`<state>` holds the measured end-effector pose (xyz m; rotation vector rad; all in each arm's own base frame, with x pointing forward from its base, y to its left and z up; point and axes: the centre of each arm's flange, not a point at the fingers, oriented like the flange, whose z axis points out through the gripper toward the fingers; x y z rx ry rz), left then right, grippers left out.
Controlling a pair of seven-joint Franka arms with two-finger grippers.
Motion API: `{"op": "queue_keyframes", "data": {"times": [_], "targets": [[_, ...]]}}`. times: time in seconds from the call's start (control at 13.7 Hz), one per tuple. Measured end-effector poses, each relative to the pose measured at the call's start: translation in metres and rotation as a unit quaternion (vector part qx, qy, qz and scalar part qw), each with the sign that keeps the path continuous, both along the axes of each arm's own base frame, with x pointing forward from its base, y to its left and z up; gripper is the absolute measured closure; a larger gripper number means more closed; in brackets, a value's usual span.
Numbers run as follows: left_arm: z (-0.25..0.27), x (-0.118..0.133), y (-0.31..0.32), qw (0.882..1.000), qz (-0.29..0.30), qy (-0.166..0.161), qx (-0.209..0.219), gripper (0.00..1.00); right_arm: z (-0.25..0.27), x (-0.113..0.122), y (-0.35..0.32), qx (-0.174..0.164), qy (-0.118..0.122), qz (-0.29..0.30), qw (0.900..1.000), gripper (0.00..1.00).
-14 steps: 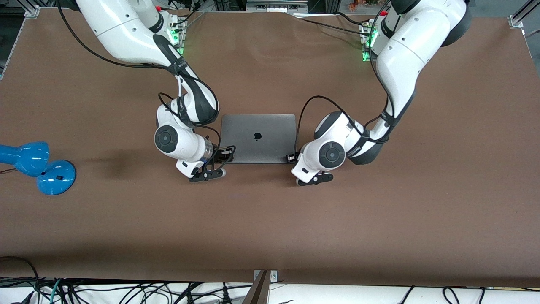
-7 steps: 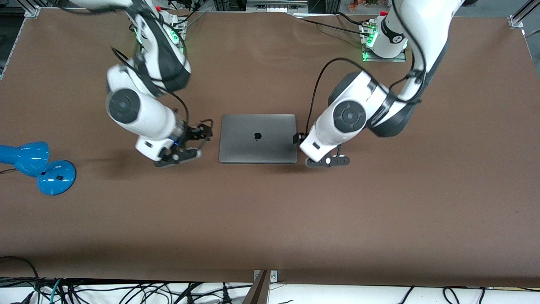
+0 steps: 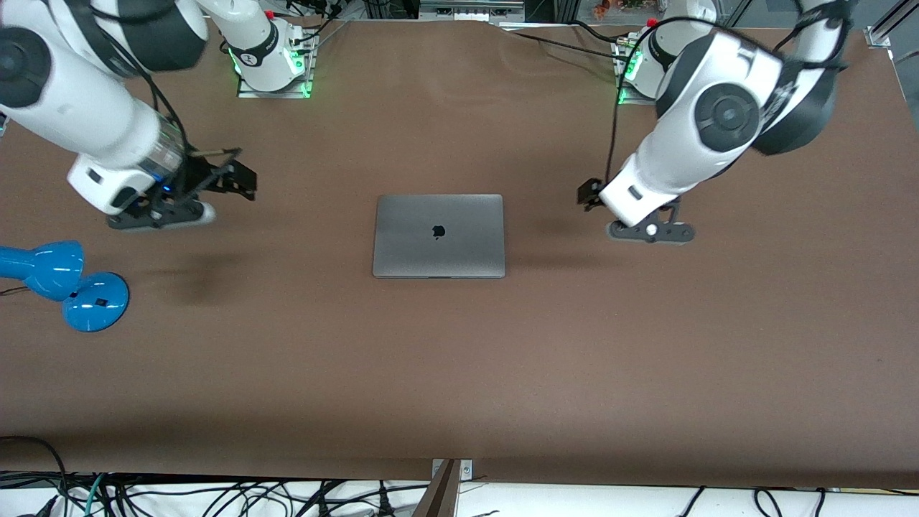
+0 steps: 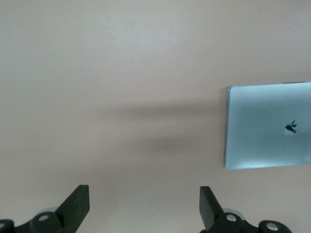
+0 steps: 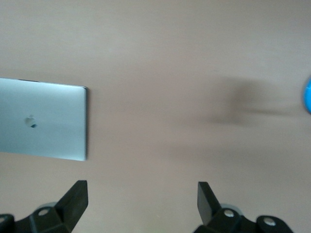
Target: Close laptop with both arms from behind
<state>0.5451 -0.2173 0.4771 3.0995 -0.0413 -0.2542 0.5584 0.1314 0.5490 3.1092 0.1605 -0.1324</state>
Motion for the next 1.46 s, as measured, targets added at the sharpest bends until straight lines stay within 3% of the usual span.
{"op": "queue_keyframes", "data": {"times": [0.15, 0.44, 0.73, 1.46], "targets": [[0.030, -0.006, 0.031, 1.000, 0.005, -0.011, 0.003, 0.00, 0.020, -0.011, -0.017, -0.019, -0.006, -0.009, 1.000, 0.00], [0.084, -0.013, 0.112, 0.998, 0.023, -0.050, -0.005, 0.00, 0.044, -0.022, -0.055, -0.024, -0.013, -0.042, 0.999, 0.00], [0.114, -0.038, 0.147, 0.998, -0.017, -0.051, 0.017, 0.00, 0.043, -0.024, -0.068, -0.026, -0.003, -0.054, 0.998, 0.00], [0.117, -0.026, 0.148, 0.998, -0.018, -0.052, 0.023, 0.00, 0.042, -0.036, -0.081, -0.023, 0.030, -0.068, 0.997, 0.00]]}}
